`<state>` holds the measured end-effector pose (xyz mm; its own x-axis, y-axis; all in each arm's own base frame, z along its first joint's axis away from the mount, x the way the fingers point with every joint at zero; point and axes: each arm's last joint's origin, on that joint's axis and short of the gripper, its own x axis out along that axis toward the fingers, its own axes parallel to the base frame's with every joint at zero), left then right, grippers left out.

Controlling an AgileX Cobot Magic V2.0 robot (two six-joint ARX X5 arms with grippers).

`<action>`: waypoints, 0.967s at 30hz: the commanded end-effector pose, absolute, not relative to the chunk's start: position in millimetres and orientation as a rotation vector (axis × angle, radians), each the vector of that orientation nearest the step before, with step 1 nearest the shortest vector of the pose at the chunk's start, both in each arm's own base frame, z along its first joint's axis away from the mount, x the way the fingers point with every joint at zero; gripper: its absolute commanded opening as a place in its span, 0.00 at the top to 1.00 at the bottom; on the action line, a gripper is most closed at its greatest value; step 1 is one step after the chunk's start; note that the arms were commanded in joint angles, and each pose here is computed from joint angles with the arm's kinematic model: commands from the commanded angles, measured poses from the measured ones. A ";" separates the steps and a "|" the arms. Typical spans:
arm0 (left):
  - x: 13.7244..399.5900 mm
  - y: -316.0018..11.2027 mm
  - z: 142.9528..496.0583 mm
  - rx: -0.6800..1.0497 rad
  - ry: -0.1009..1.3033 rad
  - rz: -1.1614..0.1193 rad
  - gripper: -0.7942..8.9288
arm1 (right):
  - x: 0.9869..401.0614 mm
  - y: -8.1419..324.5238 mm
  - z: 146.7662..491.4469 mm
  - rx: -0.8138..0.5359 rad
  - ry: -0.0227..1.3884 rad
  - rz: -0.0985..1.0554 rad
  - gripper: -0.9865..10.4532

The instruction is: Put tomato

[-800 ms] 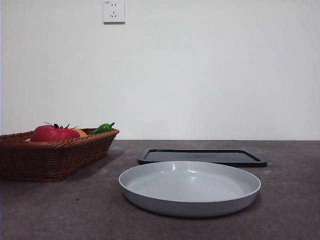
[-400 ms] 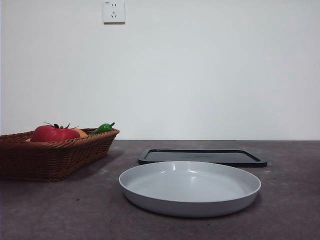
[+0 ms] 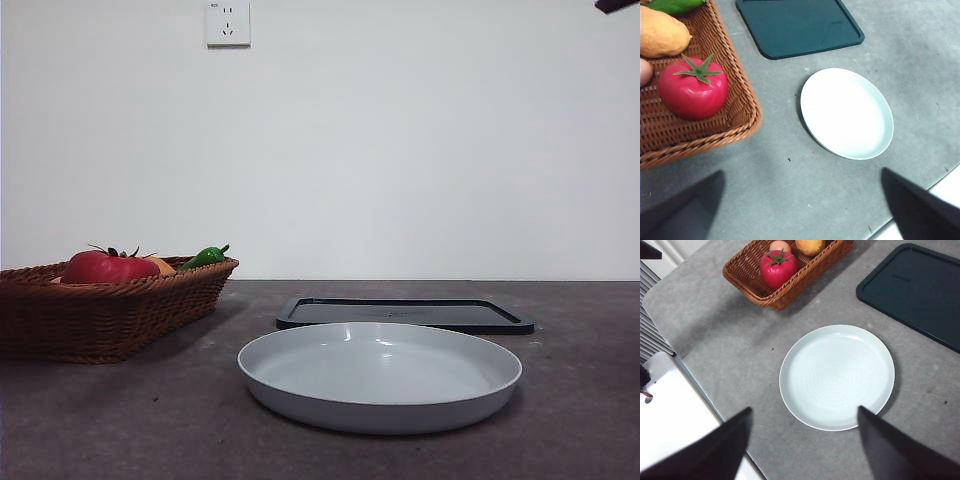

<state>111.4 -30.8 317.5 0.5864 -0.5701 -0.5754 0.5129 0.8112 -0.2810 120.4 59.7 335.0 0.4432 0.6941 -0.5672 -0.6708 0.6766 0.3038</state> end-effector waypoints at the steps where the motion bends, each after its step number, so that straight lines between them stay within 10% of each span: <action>1: 112.2 -31.3 325.2 -0.070 0.663 -0.643 0.37 | 121.5 60.9 340.5 0.025 0.694 0.857 0.58; 29: 237.2 -44.6 288.0 0.090 0.610 -0.459 0.37 | 122.8 61.3 342.1 0.022 0.671 0.856 0.58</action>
